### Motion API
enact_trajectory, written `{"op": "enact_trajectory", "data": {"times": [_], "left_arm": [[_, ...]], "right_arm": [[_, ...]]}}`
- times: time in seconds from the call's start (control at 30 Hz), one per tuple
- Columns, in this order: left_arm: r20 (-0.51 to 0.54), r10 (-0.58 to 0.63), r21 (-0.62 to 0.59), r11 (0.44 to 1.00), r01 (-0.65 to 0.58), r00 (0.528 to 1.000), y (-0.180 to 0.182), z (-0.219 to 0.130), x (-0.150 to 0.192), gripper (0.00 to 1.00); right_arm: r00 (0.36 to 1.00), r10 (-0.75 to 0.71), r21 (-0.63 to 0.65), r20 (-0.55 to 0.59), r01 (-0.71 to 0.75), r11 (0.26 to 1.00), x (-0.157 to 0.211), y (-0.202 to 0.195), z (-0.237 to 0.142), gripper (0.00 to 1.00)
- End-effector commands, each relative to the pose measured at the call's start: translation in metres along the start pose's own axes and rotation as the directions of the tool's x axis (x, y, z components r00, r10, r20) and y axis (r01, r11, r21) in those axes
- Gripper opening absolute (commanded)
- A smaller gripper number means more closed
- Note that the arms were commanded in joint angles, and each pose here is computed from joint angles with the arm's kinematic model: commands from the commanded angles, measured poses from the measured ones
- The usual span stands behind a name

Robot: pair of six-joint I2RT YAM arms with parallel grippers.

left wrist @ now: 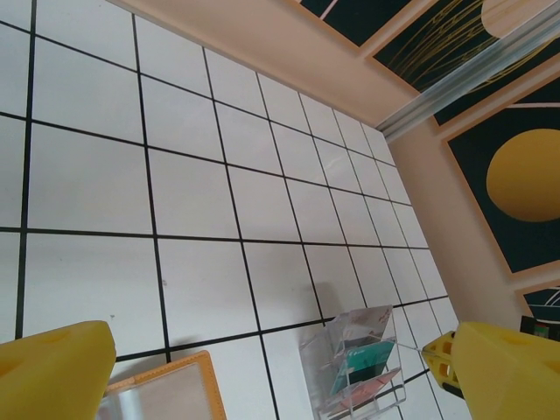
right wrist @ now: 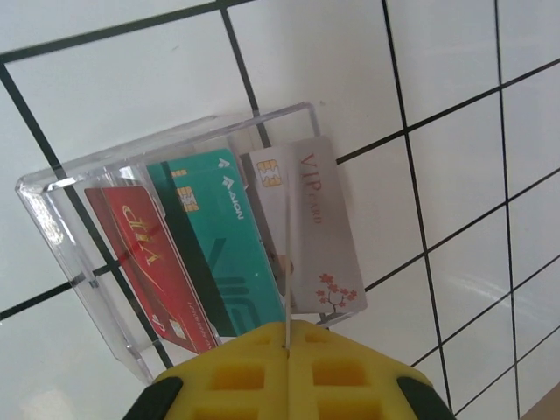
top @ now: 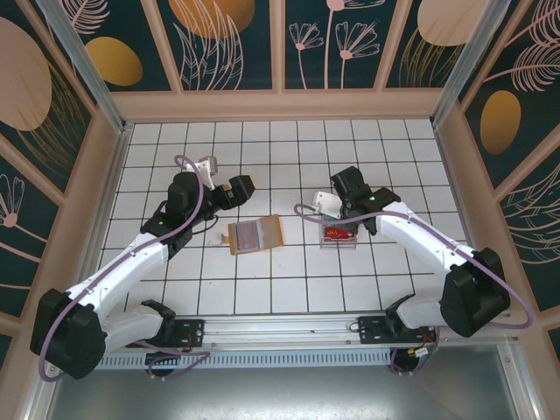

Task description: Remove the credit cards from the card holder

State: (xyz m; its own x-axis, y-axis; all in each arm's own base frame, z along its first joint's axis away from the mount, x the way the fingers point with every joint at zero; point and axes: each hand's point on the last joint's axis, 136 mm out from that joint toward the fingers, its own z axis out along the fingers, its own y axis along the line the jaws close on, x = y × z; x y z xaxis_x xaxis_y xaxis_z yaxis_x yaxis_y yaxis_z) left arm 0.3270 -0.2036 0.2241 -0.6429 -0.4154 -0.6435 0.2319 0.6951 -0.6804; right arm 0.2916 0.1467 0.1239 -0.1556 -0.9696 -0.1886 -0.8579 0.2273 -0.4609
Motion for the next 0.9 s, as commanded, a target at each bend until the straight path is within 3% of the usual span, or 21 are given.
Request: {"op": "enact_trajectory", "data": {"times": [0.0,0.87], "left_arm": [[0.02,0.019,-0.006,1.0,-0.019,1.0,0.003,-0.001,-0.001,0.99],[0.017,0.032,-0.026,0.999,-0.031,0.999,0.009,-0.003,0.003,0.98]], "right_arm": [[0.999,-0.05,0.001,-0.022,0.05,0.999,0.004,0.002,0.009,0.0],[0.983,-0.162,-0.016,-0.09,0.161,0.987,0.004,0.003,0.023,0.0]]}}
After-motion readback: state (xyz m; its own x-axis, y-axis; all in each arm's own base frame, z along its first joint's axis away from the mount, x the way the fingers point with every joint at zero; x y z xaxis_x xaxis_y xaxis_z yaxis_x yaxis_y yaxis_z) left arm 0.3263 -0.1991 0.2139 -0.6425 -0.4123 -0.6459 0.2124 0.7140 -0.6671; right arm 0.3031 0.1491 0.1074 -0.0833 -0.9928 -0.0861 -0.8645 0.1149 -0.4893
